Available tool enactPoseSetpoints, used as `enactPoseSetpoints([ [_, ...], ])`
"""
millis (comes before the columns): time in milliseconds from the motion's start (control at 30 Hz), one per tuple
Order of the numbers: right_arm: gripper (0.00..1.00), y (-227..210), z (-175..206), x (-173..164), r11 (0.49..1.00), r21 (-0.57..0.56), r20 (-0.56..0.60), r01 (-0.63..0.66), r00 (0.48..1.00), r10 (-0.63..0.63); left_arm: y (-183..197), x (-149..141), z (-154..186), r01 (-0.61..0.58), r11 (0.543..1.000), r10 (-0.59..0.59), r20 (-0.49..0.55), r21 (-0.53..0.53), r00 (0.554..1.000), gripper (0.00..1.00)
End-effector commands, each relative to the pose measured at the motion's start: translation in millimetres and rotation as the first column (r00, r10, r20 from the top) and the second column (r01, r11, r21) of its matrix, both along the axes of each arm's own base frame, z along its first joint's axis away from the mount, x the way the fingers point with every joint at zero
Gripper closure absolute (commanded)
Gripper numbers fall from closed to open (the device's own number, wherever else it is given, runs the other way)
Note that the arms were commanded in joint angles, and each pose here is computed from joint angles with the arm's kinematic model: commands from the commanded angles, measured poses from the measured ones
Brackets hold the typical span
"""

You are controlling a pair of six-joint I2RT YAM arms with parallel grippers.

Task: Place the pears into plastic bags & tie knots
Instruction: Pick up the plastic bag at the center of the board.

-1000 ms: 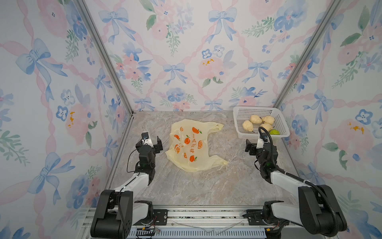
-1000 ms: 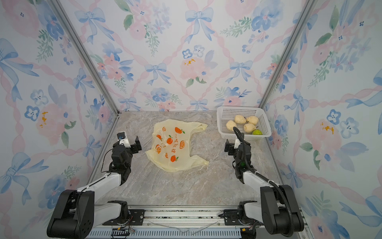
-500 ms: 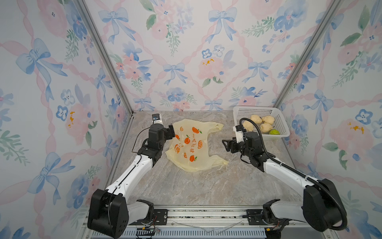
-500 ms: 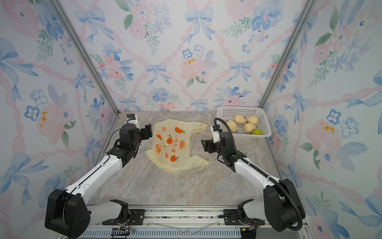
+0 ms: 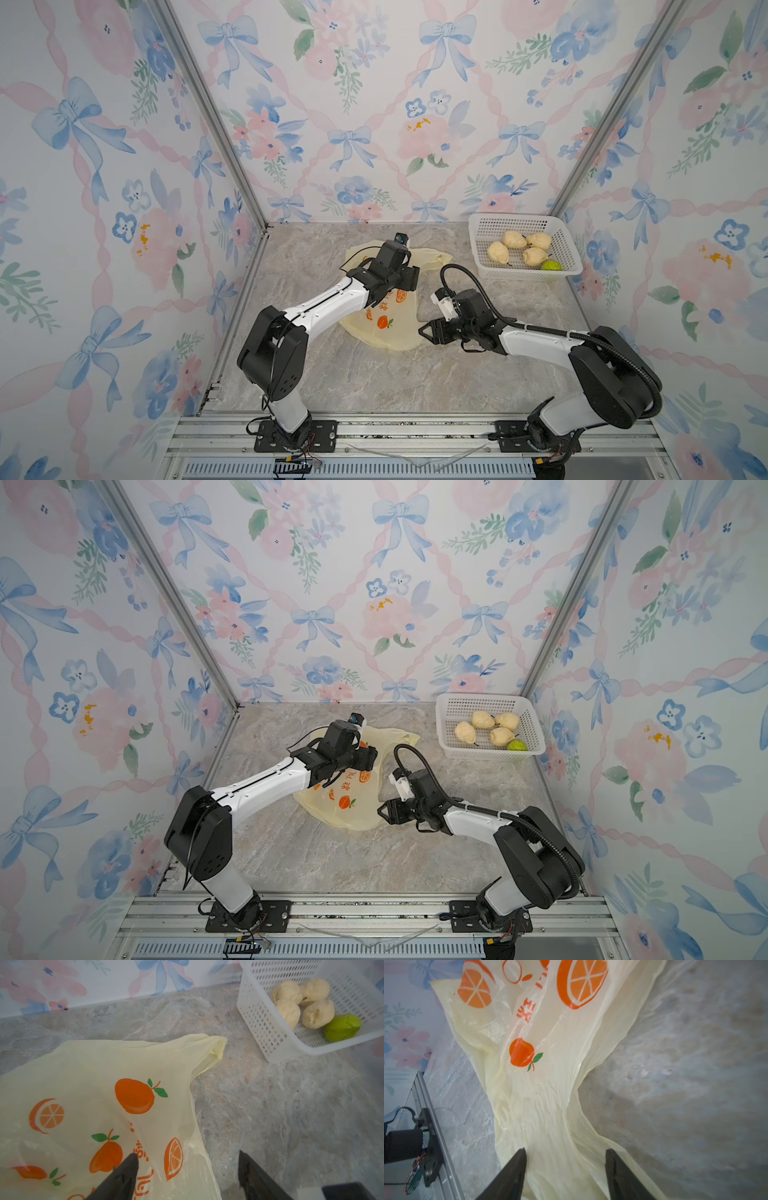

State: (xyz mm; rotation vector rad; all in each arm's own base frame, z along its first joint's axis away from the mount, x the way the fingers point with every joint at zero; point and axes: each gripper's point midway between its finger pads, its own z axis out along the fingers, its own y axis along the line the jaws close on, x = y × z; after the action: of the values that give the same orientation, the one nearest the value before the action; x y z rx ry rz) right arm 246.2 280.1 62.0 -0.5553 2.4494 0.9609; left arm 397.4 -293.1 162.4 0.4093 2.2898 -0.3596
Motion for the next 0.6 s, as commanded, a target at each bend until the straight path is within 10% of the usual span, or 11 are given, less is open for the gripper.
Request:
enactPoseSetpoints([
  [0, 0.4, 29, 40, -30, 0.983, 0.15, 0.036, -0.102, 0.995, 0.097, -1, -13, -28, -0.008, 0.995, 0.017, -0.087, 0.1, 0.996, 0.25],
  [200, 0.33, -37, 63, -8, 0.981, 0.119, 0.139, 0.156, 0.975, -0.172, -2, -26, -50, -0.027, 0.967, 0.058, -0.116, 0.254, 0.992, 0.28],
  [367, 0.32, -123, 65, 24, 0.857, 0.083, 0.107, 0.509, 0.85, -0.516, -9, -40, -69, -0.021, 0.955, 0.073, -0.165, 0.295, 0.984, 0.3],
  [567, 0.33, -146, 66, 37, 0.814, 0.098, 0.058, 0.572, 0.813, -0.579, -2, -65, -91, -0.007, 0.903, 0.1, -0.195, 0.43, 0.976, 0.29],
])
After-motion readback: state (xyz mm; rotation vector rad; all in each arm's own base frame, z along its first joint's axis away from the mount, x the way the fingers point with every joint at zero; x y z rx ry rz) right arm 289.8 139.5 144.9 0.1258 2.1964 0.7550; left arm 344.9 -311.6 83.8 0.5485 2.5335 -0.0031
